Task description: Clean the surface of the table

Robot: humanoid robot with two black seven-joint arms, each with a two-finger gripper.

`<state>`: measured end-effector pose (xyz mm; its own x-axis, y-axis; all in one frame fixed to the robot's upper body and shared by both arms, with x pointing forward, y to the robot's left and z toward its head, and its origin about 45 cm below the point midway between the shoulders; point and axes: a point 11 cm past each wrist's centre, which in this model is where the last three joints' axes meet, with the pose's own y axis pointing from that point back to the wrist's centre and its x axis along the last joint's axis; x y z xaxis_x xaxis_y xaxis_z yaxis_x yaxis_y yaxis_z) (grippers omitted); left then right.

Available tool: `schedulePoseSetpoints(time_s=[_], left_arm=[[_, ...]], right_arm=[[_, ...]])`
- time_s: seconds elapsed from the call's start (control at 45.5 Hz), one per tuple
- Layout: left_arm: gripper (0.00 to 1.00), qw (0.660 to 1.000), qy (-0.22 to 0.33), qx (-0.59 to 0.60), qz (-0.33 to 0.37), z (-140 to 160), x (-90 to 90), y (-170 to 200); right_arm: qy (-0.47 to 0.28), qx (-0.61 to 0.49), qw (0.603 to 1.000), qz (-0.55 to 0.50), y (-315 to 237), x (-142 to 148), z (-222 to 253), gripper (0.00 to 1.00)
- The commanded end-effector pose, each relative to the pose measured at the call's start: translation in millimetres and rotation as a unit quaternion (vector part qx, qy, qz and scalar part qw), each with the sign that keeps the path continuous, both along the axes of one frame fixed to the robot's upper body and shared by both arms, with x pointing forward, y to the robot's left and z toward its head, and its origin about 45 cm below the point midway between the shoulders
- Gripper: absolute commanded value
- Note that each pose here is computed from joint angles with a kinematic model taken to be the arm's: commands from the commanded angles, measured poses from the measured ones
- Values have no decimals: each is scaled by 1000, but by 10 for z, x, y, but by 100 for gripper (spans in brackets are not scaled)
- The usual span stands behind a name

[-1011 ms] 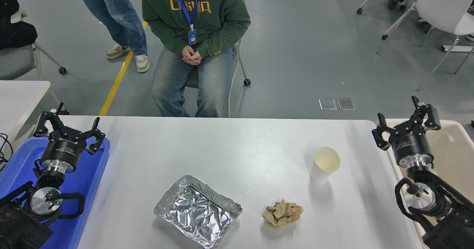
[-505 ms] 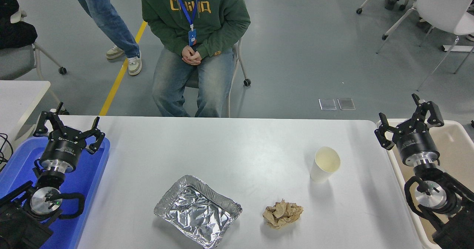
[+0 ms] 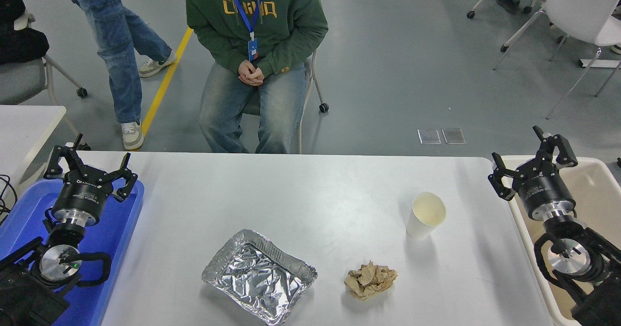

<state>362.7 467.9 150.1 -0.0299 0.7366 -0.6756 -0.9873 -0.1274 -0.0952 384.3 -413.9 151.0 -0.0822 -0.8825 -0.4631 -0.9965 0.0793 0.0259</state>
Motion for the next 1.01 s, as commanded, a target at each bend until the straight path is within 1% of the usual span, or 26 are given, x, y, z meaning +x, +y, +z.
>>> schedulePoseSetpoints(time_s=[0.0, 0.286, 0.374, 0.462, 0.659, 0.747, 0.879, 0.989], left_arm=[[100, 1000, 0, 0, 0, 0, 0, 0], [100, 1000, 0, 0, 0, 0, 0, 0], [100, 1000, 0, 0, 0, 0, 0, 0], [100, 1000, 0, 0, 0, 0, 0, 0], [100, 1000, 0, 0, 0, 0, 0, 0], [100, 1000, 0, 0, 0, 0, 0, 0], [100, 1000, 0, 0, 0, 0, 0, 0], [100, 1000, 0, 0, 0, 0, 0, 0]], right_arm=[[2, -24, 1000, -1, -80, -15, 19, 100], [3, -23, 1000, 15, -13, -2, 21, 100], [10, -33, 999, 36, 78, -1, -6, 100], [9, -50, 998, 45, 53, 26, 56, 100], [15, -131, 988, 75, -62, -3, 280, 100], [29, -162, 981, 100, -50, -21, 338, 100], [37, -245, 958, 142, -60, -50, 405, 100], [30, -295, 940, 168, -77, -61, 531, 100]])
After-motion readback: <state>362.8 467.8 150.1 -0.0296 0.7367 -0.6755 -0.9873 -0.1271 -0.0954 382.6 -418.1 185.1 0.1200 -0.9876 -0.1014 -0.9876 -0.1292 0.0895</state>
